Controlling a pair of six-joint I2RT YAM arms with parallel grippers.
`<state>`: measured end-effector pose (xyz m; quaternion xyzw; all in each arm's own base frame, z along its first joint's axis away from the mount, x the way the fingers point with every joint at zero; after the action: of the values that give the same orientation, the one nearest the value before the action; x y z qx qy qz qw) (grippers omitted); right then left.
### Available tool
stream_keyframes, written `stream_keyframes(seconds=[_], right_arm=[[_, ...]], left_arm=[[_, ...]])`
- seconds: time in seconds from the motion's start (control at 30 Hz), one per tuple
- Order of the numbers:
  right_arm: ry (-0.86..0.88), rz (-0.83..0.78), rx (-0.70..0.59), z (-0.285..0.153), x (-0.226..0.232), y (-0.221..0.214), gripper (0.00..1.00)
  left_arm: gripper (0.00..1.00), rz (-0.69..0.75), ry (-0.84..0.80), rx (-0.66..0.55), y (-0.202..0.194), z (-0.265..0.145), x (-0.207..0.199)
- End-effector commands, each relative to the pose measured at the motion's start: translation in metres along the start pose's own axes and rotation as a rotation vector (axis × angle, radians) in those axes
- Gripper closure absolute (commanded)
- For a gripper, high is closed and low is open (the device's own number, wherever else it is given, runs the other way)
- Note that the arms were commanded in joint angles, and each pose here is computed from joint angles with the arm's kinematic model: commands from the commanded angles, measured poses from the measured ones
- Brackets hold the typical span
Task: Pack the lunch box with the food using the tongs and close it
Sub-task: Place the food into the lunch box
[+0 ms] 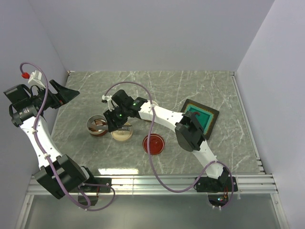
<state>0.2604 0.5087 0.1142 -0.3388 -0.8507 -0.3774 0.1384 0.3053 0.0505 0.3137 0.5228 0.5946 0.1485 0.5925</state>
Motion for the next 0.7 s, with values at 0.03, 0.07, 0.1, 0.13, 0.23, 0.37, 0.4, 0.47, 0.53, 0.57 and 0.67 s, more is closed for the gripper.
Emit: stream_keyframes(seconds=[0.03, 0.07, 0.1, 0.13, 0.23, 0.37, 0.4, 0.47, 0.53, 0.57, 0.67], right_arm=[[0.043, -0.049, -0.104, -0.025, 0.028, 0.035, 0.45], [0.044, -0.054, -0.109, -0.026, 0.03, 0.037, 0.45], [0.045, -0.055, -0.111, -0.027, 0.031, 0.038, 0.45], [0.044, -0.057, -0.113, -0.029, 0.032, 0.039, 0.44], [0.037, -0.068, -0.133, -0.034, 0.034, 0.046, 0.44], [0.027, -0.093, -0.182, -0.054, 0.042, 0.061, 0.44], [0.024, -0.097, -0.192, -0.058, 0.043, 0.063, 0.44], [0.015, -0.108, -0.221, -0.071, 0.046, 0.071, 0.44], [0.012, -0.112, -0.247, -0.087, 0.049, 0.077, 0.44], [0.006, -0.112, -0.258, -0.093, 0.048, 0.08, 0.44], [-0.023, -0.115, -0.285, -0.123, 0.041, 0.085, 0.45]], left_arm=[[0.04, 0.068, -0.027, -0.02, 0.011, -0.003, -0.006], [0.04, 0.07, -0.028, -0.021, 0.011, -0.003, -0.007], [0.04, 0.068, -0.029, -0.02, 0.011, -0.003, -0.008], [0.04, 0.07, -0.03, -0.021, 0.012, -0.003, -0.008], [0.04, 0.077, -0.033, -0.025, 0.013, -0.004, -0.011], [0.04, 0.089, -0.034, -0.034, 0.016, -0.006, -0.014], [0.04, 0.088, -0.034, -0.036, 0.017, -0.007, -0.015], [0.04, 0.092, -0.04, -0.039, 0.02, -0.007, -0.018], [0.04, 0.098, -0.041, -0.044, 0.023, -0.009, -0.021], [0.03, 0.102, -0.041, -0.047, 0.024, -0.009, -0.022], [0.03, 0.119, -0.045, -0.052, 0.026, -0.011, -0.026]])
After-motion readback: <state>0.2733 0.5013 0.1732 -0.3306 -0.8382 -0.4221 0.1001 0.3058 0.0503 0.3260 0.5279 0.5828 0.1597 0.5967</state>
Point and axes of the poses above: each gripper's point midway between its finger pads, its own z axis out along the fingers, its own x axis along the line the jaws close on, y = z × x, the point moved 1 cm from there along -z, back along the fingers, and after that the axes turned 6 degrees about z, right-handed, at the moved point
